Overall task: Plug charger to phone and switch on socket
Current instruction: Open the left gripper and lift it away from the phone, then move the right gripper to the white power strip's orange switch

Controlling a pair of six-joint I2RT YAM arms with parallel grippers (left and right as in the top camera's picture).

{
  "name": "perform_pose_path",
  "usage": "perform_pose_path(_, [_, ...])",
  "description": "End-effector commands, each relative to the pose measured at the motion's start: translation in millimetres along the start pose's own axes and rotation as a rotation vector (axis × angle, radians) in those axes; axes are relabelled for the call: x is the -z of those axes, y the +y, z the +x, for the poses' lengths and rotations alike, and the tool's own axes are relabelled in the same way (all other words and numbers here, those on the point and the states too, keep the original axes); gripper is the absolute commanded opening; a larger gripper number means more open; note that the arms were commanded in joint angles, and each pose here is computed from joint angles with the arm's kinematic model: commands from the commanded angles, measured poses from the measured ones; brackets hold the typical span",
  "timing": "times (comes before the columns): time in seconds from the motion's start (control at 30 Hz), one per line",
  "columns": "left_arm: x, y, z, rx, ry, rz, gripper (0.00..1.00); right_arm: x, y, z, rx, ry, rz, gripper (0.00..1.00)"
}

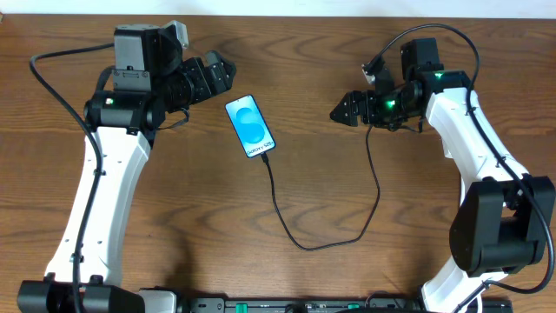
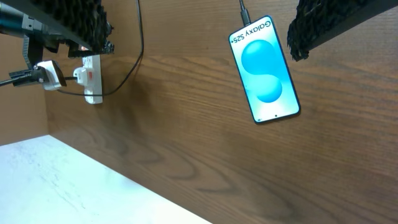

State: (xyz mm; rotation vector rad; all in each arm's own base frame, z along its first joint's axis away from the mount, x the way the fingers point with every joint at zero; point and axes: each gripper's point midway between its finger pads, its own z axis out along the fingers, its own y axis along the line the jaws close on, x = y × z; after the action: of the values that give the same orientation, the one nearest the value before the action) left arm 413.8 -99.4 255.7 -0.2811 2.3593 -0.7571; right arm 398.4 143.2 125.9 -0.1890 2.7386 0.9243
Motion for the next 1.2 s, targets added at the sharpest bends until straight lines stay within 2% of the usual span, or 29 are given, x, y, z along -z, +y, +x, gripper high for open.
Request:
perform_pose_path(0.0, [1.8, 2.3, -1.2, 0.004, -0.007, -0.01, 0.94, 3.8, 3.9, -2.5, 0.023, -0.006, 0.0, 0.94])
perform_pose_path(0.2, [1.8, 2.3, -1.2, 0.004, -0.007, -0.01, 0.94, 3.8, 2.5, -2.3, 0.026, -0.006, 0.008, 0.94])
perform_pose_path(0.3, [1.8, 2.3, -1.2, 0.004, -0.007, -0.01, 0.94, 3.8, 2.3, -2.6, 0.027, -0.007, 0.01, 0.91])
perform_pose_path(0.57, [1.8, 2.3, -1.2, 0.004, -0.007, -0.01, 0.95, 4.1, -5.1, -3.3, 0.034, -0.01, 0.053, 0.66])
perform_pose_path(0.6, [1.8, 2.3, -1.2, 0.004, -0.007, -0.01, 0.94, 4.2, -5.4, -3.3, 0.034, -0.01, 0.054, 0.61])
perform_pose_path(0.63, [1.8, 2.3, -1.2, 0.004, -0.007, -0.01, 0.94, 4.2, -6.4, -3.3, 0.033, -0.01, 0.06, 0.51])
perform_pose_path(0.73, [1.8, 2.4, -1.3, 0.004, -0.007, -0.01, 0.95, 4.4, -9.1, -3.4, 0.032, -0.011, 0.075, 0.11])
perform_pose_path(0.77, [1.8, 2.3, -1.2, 0.004, -0.007, -0.01, 0.95, 4.6, -9.3, -3.4, 0.032, -0.011, 0.075, 0.03])
perform_pose_path(1.17, [1.8, 2.3, -1.2, 0.004, -0.007, -0.01, 0.95, 28.2, -30.8, -24.7, -0.058, -0.101, 0.071, 0.01])
